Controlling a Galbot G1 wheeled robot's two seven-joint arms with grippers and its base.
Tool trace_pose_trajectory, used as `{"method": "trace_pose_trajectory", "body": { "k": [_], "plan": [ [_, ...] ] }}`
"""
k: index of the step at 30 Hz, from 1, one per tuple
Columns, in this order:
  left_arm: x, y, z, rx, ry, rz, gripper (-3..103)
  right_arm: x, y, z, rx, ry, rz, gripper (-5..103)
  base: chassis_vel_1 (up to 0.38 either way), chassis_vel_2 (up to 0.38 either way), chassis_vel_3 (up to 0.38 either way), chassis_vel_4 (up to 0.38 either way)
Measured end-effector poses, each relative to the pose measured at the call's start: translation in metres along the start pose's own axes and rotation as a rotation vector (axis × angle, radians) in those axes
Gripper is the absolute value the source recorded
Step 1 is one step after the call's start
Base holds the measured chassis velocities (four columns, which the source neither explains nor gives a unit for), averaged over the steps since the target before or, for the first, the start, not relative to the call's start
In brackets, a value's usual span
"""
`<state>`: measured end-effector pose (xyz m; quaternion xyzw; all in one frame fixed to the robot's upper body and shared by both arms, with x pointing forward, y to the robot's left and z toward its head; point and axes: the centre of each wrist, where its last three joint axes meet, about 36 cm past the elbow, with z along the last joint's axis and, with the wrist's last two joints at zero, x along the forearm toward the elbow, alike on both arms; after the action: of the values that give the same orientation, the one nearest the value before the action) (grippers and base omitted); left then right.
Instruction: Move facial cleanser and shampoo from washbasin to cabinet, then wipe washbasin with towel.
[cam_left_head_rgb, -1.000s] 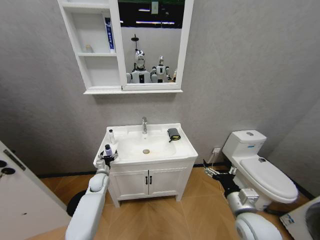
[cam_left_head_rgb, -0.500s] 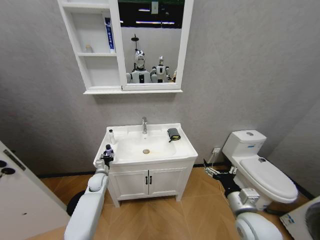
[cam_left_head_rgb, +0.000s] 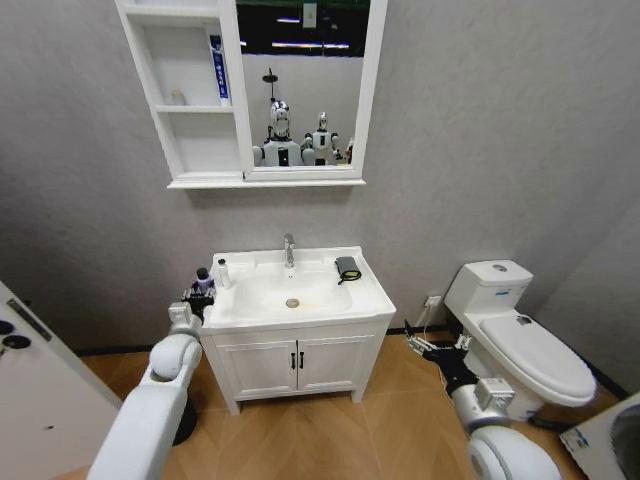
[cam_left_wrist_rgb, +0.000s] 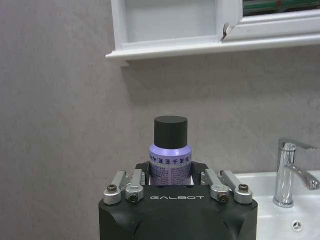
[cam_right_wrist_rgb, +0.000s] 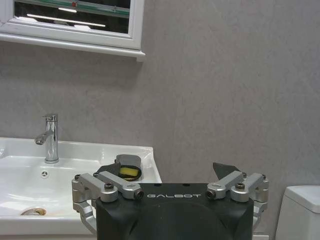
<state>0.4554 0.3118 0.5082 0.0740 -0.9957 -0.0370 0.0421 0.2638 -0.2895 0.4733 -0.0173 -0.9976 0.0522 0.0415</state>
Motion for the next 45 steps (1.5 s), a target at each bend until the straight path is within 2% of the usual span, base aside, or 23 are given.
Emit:
{"method": "trace_pose_trajectory", "body": {
  "k": [2,3,5,7,8,10,11,12,14,18,21,22,24,28,31,34,37,38,45],
  "plan": [
    [0.001,-0.002,-0.033,-0.024,0.012,0.019,43,0.000,-0.001,0.002,0.007,0.005,0.000,100,0.000,0.000,0.000,0.000],
    [0.001,-0.002,-0.033,-0.024,0.012,0.019,43,0.000,-0.001,0.002,0.007,0.005,0.000,100,0.000,0.000,0.000,0.000],
    [-0.006,-0.004,-0.066,-0.032,-0.014,0.035,43,-0.001,-0.001,0.005,0.011,0.007,0.000,100,0.000,0.000,0.000,0.000],
    [-0.010,-0.005,-0.074,-0.032,-0.021,0.043,43,-0.001,-0.001,0.005,0.011,0.007,0.000,100,0.000,0.000,0.000,0.000],
    [-0.021,-0.005,-0.096,-0.033,-0.050,0.046,43,-0.002,-0.002,0.006,0.012,0.008,0.002,100,0.000,0.000,0.000,0.000],
    [-0.024,-0.005,-0.101,-0.033,-0.056,0.046,43,-0.002,-0.002,0.006,0.013,0.009,0.002,100,0.000,0.000,0.000,0.000],
    [-0.037,-0.007,-0.121,-0.025,-0.071,0.056,43,-0.002,-0.002,0.009,0.014,0.014,0.006,100,0.000,0.000,0.000,0.000],
    [-0.037,-0.007,-0.121,-0.025,-0.071,0.056,43,-0.002,-0.002,0.009,0.014,0.014,0.006,100,0.000,0.000,0.000,0.000],
    [-0.057,-0.011,-0.149,-0.002,-0.084,0.065,43,-0.001,-0.002,0.012,0.016,0.018,0.011,100,0.000,0.000,0.000,0.000],
    [-0.070,-0.017,-0.169,0.009,-0.088,0.083,43,-0.001,-0.002,0.013,0.015,0.019,0.014,100,0.000,0.000,0.000,0.000],
    [-0.094,-0.029,-0.202,0.020,-0.093,0.103,43,-0.002,-0.003,0.011,0.012,0.012,0.017,100,0.000,0.000,0.000,0.000],
    [-0.094,-0.029,-0.202,0.020,-0.093,0.103,43,-0.002,-0.003,0.011,0.012,0.012,0.017,100,0.000,0.000,0.000,0.000],
    [-0.118,-0.036,-0.227,0.027,-0.092,0.109,43,-0.002,-0.005,0.009,0.011,0.007,0.021,100,0.000,0.000,0.000,0.000],
    [-0.139,-0.039,-0.248,0.032,-0.097,0.117,43,-0.001,-0.006,0.009,0.012,0.009,0.024,100,0.000,0.000,0.000,0.000],
    [-0.178,-0.035,-0.281,0.024,-0.121,0.097,43,-0.001,-0.006,0.009,0.010,0.009,0.027,100,0.000,0.000,0.000,0.000],
    [-0.187,-0.033,-0.285,0.023,-0.119,0.090,43,-0.001,-0.006,0.009,0.010,0.009,0.027,100,0.000,0.000,0.000,0.000],
    [-0.223,-0.032,-0.301,0.006,-0.152,0.089,43,-0.002,-0.007,0.009,0.009,0.009,0.026,100,0.000,0.000,0.000,0.000],
    [-0.223,-0.032,-0.301,0.006,-0.152,0.089,43,-0.002,-0.007,0.009,0.009,0.009,0.026,100,0.000,0.000,0.000,0.000],
    [-0.262,-0.045,-0.306,0.015,-0.157,0.082,43,-0.003,-0.012,0.009,0.006,0.001,0.033,100,0.000,0.000,0.000,0.000]
  ]
}}
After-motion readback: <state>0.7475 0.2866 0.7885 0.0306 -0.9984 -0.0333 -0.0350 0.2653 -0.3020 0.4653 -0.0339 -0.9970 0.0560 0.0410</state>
